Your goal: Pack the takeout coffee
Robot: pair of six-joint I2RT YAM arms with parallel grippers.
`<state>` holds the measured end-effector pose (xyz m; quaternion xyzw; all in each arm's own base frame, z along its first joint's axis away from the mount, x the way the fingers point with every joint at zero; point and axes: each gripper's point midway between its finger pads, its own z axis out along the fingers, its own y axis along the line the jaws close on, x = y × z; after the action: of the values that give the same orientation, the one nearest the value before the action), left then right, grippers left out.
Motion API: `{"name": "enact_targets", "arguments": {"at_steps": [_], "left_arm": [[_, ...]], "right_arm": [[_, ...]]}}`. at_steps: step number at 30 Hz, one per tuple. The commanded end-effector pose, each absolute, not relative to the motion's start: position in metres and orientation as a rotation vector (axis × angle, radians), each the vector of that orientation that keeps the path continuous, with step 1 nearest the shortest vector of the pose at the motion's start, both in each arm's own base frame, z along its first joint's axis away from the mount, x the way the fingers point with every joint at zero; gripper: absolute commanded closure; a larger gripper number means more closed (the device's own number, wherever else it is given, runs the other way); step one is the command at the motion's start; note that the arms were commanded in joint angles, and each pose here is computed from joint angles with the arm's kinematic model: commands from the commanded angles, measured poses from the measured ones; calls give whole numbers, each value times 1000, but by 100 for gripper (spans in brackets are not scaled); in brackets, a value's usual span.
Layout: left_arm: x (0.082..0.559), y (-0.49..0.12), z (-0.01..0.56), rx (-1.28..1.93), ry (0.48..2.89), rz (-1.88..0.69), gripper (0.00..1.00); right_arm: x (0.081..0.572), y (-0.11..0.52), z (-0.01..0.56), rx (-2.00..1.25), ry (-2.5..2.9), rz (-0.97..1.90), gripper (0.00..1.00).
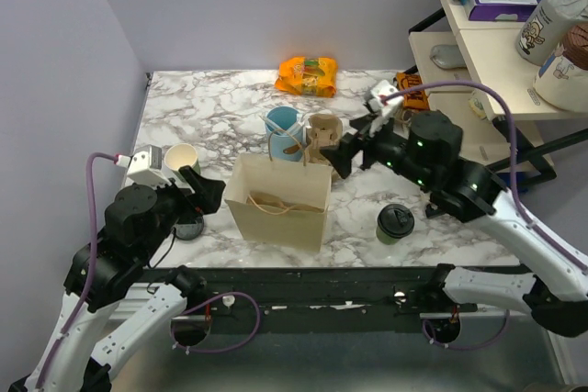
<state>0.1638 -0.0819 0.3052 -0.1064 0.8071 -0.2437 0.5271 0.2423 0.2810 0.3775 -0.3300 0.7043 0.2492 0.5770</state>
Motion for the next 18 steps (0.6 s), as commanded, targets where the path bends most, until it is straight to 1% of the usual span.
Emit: {"name": "enact_targets", "arguments": {"at_steps": [1,2,3,4,5,6,8,9,10,12,13,14,15,16,18], "left_arm": [[171,-83,302,-247,1916,-562,1],[172,-84,301,-243,1919,-563,1],[172,-86,302,-236,1916,-573,1],[172,-87,302,-229,1918,-576,1],[173,-88,301,-226,1919,-578,1],[173,-89,303,-222,1912,-586,1],[173,-90,301,-211,1919,-584,1],[173,-91,300,-211,1919,-584,1],[174,-92,298,-209,1926,-584,1],[174,-93,296,-204,1930,-585,1],[175,-94,292,-201,1939,-588,1],[175,-96,290,-197,1945,-589,1],[175,-97,290,-198,1942,-598,1],[176,-98,286,-198,1952,-598,1],[176,-99,284,-197,1957,-601,1]], "right_arm": [[230,244,382,-463,1637,669,0],[225,238,376,-454,1642,675,0],[208,232,380,-479,1606,726,0],[205,229,358,-493,1642,717,0],[201,222,351,-459,1665,724,0],[205,209,343,-286,1723,732,0],[195,195,319,-265,1785,717,0],[194,190,312,-173,1832,733,0],[188,180,286,-145,1949,673,0],[185,168,268,-26,2077,612,0],[172,152,239,-2,2224,500,0],[170,149,228,15,2302,438,0],[167,143,218,82,2348,386,5],[160,127,204,131,2409,286,5],[163,111,191,233,2410,161,6]]}}
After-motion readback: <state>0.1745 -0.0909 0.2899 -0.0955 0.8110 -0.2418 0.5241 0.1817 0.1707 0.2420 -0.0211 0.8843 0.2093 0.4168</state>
